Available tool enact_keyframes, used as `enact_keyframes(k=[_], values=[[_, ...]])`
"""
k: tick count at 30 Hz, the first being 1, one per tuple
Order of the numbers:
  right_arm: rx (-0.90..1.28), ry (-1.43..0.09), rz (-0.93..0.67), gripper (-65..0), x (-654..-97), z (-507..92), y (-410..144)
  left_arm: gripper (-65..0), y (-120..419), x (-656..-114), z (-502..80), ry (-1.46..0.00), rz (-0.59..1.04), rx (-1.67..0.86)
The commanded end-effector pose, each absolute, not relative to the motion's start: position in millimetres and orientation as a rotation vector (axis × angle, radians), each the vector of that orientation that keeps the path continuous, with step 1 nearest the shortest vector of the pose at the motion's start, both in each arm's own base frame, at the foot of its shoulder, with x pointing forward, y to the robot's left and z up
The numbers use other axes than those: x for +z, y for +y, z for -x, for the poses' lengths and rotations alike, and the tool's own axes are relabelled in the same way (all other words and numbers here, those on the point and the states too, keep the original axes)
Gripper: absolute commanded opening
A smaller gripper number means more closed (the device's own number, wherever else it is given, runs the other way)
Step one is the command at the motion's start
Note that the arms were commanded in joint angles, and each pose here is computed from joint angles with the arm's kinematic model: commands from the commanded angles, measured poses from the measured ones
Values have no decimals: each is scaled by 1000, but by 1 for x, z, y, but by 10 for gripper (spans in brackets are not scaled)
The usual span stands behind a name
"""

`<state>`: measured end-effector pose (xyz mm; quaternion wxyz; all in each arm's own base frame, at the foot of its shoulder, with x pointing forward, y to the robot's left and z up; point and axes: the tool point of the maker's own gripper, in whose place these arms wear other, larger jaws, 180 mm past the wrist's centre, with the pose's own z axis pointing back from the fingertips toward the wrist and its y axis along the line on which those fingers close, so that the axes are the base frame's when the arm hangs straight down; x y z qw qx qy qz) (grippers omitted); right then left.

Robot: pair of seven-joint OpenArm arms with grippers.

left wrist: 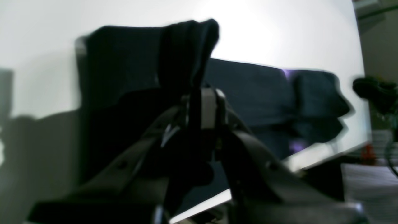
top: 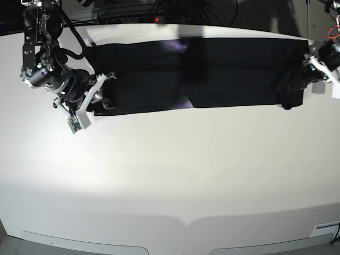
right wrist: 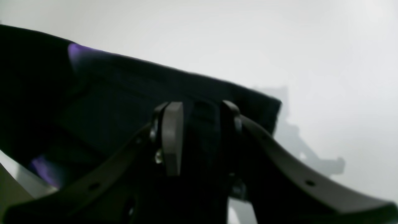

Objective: Fold the T-shirt properly
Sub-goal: 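Grasp the strip end with the left gripper and fold it toward the right gripper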

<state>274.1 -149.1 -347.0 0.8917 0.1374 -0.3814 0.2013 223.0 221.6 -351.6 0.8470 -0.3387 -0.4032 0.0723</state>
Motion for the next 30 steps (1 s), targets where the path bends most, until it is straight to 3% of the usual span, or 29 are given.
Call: enact_keyframes(k=[1,7,21,30], values=[[426,-845,-285,-440,-333,-284,-148,-650,219,-331,-232,-930,740,144],[431,-860,-282,-440,-328,-290,-147,-650,188,-329,-232,-981,826,215],[432,-870,-280,-440,-325,-294,-147,-650,94,-360,-235,-844,908,153],[432,-872,-281,-440,-325,-294,-147,-650,76,-359,-233,-830,949,125]])
